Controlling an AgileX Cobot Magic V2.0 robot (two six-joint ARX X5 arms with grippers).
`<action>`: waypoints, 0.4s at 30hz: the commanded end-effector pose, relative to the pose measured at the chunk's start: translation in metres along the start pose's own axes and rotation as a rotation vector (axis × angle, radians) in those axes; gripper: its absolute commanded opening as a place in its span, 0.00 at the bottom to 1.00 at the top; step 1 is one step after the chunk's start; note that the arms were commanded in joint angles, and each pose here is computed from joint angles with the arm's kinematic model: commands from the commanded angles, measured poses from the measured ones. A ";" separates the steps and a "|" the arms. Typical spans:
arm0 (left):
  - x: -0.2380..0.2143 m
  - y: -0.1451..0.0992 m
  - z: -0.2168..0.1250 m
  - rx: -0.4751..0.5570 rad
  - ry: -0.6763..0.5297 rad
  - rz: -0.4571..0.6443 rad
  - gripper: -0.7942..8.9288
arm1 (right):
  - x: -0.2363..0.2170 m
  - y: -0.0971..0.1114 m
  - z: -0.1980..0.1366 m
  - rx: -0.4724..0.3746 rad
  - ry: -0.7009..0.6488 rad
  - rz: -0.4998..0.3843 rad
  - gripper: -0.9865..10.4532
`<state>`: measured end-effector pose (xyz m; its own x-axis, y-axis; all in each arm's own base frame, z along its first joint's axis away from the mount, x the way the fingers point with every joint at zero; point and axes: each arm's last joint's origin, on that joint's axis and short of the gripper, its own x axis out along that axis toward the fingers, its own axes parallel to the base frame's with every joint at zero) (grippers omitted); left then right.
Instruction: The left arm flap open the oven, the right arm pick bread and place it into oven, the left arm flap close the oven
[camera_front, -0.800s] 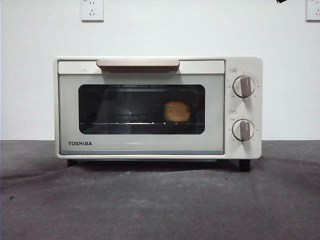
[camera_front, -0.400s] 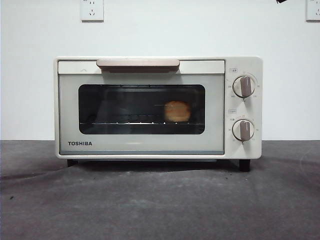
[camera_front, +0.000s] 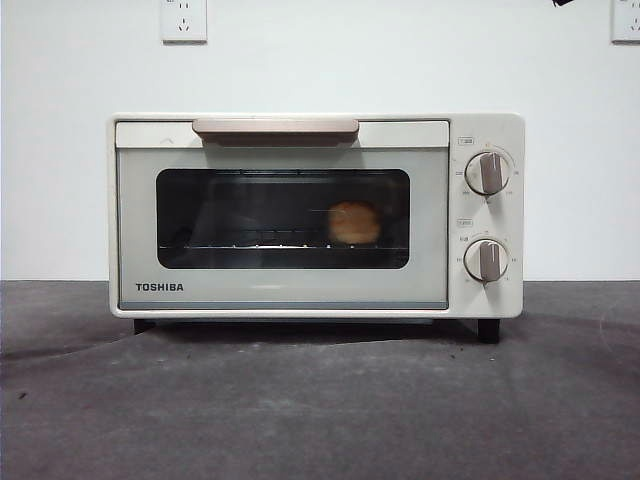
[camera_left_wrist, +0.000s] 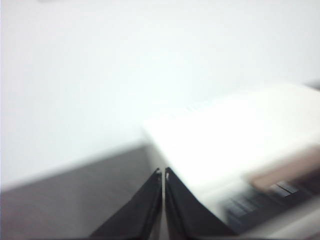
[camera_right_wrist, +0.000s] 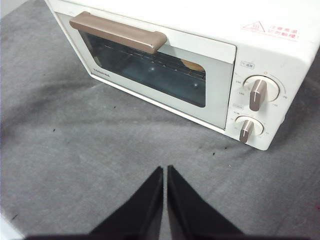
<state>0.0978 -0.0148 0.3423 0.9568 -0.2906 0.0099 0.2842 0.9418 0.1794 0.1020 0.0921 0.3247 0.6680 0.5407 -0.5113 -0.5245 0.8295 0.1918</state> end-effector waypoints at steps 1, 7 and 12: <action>-0.003 0.003 -0.014 0.039 -0.106 0.142 0.10 | -0.003 0.003 0.005 -0.008 -0.025 0.011 0.09; -0.011 0.001 -0.064 0.030 -0.135 0.299 0.10 | -0.003 0.003 0.005 -0.008 -0.024 0.011 0.09; -0.012 -0.005 -0.109 0.021 -0.080 0.315 0.10 | -0.003 0.003 0.005 -0.008 -0.024 0.011 0.09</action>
<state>0.0919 0.0018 0.2368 0.9909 -0.0010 0.1344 -0.0237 0.9830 0.1822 0.1020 0.0921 0.3246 0.6679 0.5405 -0.5117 -0.5245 0.8295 0.1917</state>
